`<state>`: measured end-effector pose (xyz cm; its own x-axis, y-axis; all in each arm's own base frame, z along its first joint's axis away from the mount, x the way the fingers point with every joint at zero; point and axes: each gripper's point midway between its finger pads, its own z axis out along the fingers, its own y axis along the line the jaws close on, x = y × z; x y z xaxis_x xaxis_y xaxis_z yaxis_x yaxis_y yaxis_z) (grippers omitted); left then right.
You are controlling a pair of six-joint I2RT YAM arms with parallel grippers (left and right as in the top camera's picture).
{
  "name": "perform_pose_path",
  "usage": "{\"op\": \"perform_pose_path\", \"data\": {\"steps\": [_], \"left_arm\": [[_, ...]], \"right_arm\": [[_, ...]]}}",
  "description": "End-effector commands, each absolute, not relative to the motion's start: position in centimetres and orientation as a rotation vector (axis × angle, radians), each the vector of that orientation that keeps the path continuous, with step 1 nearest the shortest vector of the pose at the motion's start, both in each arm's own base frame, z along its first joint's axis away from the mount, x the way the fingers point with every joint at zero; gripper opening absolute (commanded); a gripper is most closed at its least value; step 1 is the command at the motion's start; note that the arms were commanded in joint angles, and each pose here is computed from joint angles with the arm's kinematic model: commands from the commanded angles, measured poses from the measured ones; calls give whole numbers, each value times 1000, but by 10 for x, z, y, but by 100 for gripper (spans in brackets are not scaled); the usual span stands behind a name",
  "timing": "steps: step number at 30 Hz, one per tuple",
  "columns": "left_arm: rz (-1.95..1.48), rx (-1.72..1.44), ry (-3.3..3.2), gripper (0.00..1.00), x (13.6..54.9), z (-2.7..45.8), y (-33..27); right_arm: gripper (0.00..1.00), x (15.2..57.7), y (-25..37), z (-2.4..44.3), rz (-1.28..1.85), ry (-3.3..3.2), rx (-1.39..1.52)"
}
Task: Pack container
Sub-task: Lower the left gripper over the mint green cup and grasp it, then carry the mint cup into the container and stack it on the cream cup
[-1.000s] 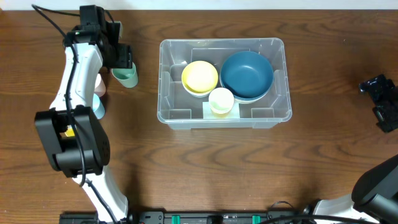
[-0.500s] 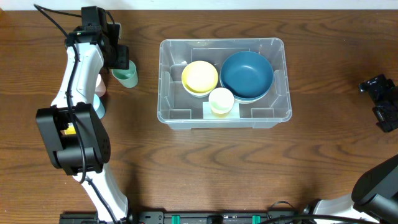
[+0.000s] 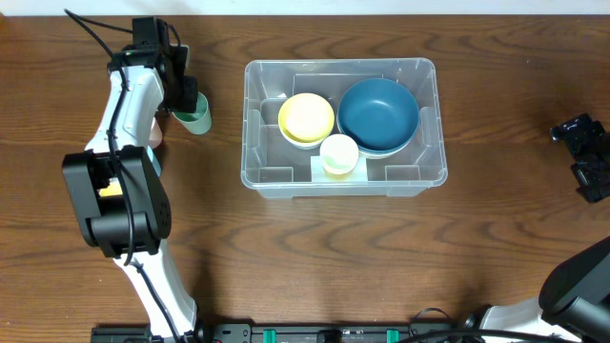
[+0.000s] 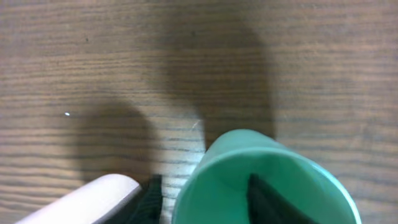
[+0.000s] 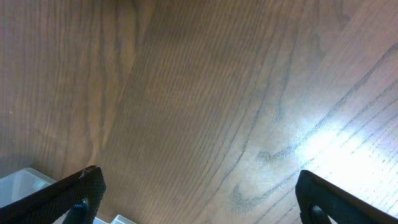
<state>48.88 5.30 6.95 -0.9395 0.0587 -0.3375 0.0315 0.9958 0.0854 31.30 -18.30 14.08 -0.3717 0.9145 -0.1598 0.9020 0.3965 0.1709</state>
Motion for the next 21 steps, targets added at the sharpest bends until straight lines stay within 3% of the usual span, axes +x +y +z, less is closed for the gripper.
{"op": "perform_pose_path", "data": {"steps": [1, 2, 14, 21], "left_arm": [[130, 85, 2813, 10, 486, 60, 55], [130, 85, 2811, 6, 486, 60, 55], [117, -2, 2791, 6, 488, 69, 55], [35, -103, 2661, 6, 482, 147, 45]], "right_arm": [[99, 313, -186, 141, 79, 2410, 1634], [99, 313, -186, 141, 79, 2410, 1634], [99, 313, -186, 141, 79, 2410, 1634], [99, 313, -186, 141, 79, 2410, 1634]]}}
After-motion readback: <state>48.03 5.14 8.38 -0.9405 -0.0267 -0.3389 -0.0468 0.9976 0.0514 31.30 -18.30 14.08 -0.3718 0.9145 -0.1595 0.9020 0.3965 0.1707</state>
